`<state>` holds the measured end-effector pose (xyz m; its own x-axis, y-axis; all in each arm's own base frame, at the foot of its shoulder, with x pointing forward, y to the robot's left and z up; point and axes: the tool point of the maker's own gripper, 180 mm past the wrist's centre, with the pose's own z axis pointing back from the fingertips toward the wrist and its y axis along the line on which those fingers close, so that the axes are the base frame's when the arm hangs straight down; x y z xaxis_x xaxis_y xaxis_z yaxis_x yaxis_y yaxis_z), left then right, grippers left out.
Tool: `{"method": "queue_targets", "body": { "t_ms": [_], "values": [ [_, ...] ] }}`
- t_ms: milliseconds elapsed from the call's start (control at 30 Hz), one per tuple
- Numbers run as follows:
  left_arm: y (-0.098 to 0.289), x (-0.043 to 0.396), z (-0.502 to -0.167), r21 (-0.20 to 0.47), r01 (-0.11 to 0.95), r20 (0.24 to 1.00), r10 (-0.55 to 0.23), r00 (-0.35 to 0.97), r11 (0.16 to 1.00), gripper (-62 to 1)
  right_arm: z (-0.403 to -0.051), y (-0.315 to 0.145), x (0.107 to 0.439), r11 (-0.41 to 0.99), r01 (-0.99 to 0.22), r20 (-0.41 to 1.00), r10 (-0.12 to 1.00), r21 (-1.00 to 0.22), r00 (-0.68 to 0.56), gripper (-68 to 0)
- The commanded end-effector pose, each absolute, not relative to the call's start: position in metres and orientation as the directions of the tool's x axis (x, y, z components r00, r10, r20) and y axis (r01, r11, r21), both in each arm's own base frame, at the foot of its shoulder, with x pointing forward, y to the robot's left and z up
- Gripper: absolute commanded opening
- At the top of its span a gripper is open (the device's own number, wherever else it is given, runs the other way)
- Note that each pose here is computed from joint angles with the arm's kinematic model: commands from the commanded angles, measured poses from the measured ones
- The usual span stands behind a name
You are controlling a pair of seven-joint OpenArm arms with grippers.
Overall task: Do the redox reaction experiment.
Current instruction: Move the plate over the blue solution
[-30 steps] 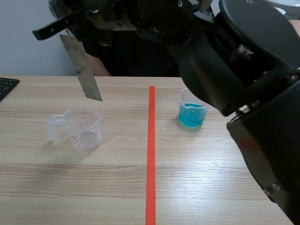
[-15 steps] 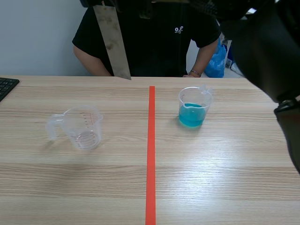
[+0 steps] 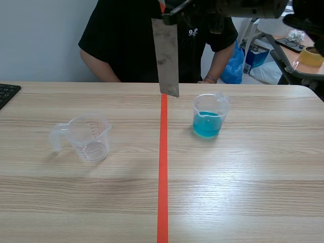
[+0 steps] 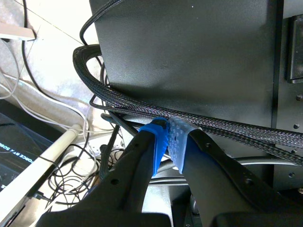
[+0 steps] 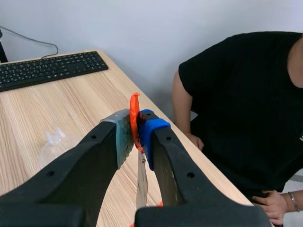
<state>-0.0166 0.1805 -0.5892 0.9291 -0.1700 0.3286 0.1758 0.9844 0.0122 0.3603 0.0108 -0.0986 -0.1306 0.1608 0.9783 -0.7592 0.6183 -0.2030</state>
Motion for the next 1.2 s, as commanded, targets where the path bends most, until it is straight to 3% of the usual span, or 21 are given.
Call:
{"method": "queue_targets", "body": {
  "t_ms": [0,633,1167],
  "values": [
    [0.181,-0.015,-0.588,0.013,0.174,0.339,-0.168,0.926,0.985,-56.7,-0.082,0.001,0.362,0.623,-0.747,0.973,0.150,-0.231,-0.176,-66.9],
    [0.181,-0.015,-0.588,0.013,0.174,0.339,-0.168,0.926,0.985,-56.7,-0.068,-0.083,0.367,0.648,-0.688,0.945,0.225,-0.328,-0.239,-66.9],
    [0.181,-0.015,-0.588,0.013,0.174,0.339,-0.168,0.926,0.985,-56.7,-0.097,-0.094,0.387,0.648,-0.730,0.976,0.143,-0.216,-0.162,-66.9]
  ]
}}
